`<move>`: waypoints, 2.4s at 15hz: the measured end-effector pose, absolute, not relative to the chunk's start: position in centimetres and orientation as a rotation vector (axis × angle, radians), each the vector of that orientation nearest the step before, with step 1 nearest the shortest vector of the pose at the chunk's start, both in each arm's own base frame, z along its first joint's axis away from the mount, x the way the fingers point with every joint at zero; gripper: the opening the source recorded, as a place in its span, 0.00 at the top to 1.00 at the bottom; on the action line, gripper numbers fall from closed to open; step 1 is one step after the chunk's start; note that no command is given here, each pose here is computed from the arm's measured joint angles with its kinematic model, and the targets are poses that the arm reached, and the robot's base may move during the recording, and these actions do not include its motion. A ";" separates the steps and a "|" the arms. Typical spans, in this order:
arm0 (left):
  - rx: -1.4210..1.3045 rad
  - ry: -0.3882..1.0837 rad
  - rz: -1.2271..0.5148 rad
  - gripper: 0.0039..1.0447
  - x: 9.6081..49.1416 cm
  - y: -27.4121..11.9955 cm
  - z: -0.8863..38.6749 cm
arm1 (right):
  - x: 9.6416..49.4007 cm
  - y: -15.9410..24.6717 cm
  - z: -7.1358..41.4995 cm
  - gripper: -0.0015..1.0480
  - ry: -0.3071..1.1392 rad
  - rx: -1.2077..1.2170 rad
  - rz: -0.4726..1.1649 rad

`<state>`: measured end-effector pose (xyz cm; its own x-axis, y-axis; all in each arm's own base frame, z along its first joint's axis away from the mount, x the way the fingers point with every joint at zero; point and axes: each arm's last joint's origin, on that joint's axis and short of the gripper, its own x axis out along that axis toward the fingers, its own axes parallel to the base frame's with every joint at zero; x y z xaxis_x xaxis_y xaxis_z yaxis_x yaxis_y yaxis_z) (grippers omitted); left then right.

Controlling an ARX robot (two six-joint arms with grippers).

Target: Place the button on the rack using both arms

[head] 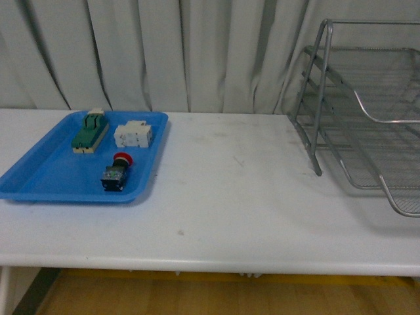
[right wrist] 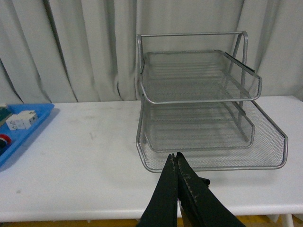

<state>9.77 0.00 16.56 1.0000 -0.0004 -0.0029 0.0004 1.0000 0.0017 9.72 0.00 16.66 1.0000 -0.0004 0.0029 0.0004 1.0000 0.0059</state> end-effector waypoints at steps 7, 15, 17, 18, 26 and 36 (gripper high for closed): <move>0.010 0.061 -0.026 0.06 9.7 0.0 16.4 | 9.7 0.0 16.7 0.38 -0.004 0.005 0.000; -0.006 0.520 -0.385 0.06 29.5 -5.3 20.6 | 9.7 0.0 16.7 0.06 -0.004 0.003 0.000; -0.033 0.616 -0.334 0.06 35.0 -6.4 19.4 | 9.7 0.0 16.7 0.06 -0.004 0.003 0.000; -0.046 0.652 -0.276 0.06 37.6 -6.3 18.7 | 9.7 0.0 16.7 0.06 -0.004 0.003 0.000; -0.158 0.871 -0.012 0.06 44.4 -5.3 12.5 | 9.7 0.0 16.7 0.06 -0.004 0.003 0.000; -0.012 0.913 0.063 0.06 46.5 -6.7 7.8 | 9.7 0.0 16.7 0.06 -0.004 0.003 0.000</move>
